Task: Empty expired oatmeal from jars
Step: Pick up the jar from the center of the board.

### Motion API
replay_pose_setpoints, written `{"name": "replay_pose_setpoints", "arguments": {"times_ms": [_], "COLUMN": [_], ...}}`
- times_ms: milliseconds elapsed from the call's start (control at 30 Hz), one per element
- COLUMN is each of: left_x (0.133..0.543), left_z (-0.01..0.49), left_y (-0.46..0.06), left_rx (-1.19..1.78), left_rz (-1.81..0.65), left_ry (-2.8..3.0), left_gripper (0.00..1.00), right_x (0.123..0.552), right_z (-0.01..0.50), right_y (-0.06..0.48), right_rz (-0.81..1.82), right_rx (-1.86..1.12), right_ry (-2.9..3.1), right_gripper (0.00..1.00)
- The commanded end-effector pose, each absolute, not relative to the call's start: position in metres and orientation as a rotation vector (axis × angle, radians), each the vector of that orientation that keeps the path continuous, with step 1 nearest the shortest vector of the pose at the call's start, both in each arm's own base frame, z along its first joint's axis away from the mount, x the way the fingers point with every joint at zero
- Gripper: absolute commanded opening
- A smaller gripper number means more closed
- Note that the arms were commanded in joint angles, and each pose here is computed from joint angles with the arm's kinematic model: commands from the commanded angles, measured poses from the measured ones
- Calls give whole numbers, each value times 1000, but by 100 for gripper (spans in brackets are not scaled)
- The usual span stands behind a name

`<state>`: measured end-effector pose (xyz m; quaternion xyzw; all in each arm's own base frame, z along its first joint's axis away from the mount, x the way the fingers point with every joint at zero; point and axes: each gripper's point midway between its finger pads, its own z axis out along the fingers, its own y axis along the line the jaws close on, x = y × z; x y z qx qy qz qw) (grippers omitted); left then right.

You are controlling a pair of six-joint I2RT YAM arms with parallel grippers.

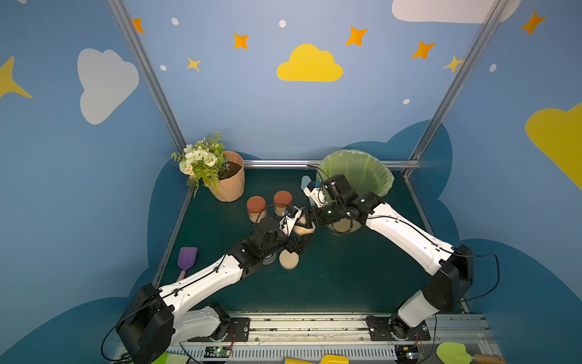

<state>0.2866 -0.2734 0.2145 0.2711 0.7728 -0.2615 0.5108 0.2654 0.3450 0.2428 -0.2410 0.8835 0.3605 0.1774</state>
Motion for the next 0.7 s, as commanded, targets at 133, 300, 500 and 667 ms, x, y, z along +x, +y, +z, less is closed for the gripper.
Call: {"name": "replay_pose_setpoints", "arguments": {"times_ms": [133,300,500,667], "left_x": [292,291,290,290], "left_z": [225,223,223,225], "left_y": [-275,-275,-274,-274], "left_rx": [653,675,690,703], "left_rz": [-617,-606,-596,-585], "left_ry": [1811,1815,1811,1810], "left_gripper": [100,99,97,90], "right_x": [252,251,249,247], "right_z": [286,288,289,289], "right_y": [353,352,353,354], "right_rz": [1167,1174,1189,1205], "right_rx": [-721,-712,-712,-716], "right_ry": [2368,2364,2363,2362], "right_gripper": [51,50,51,51]}}
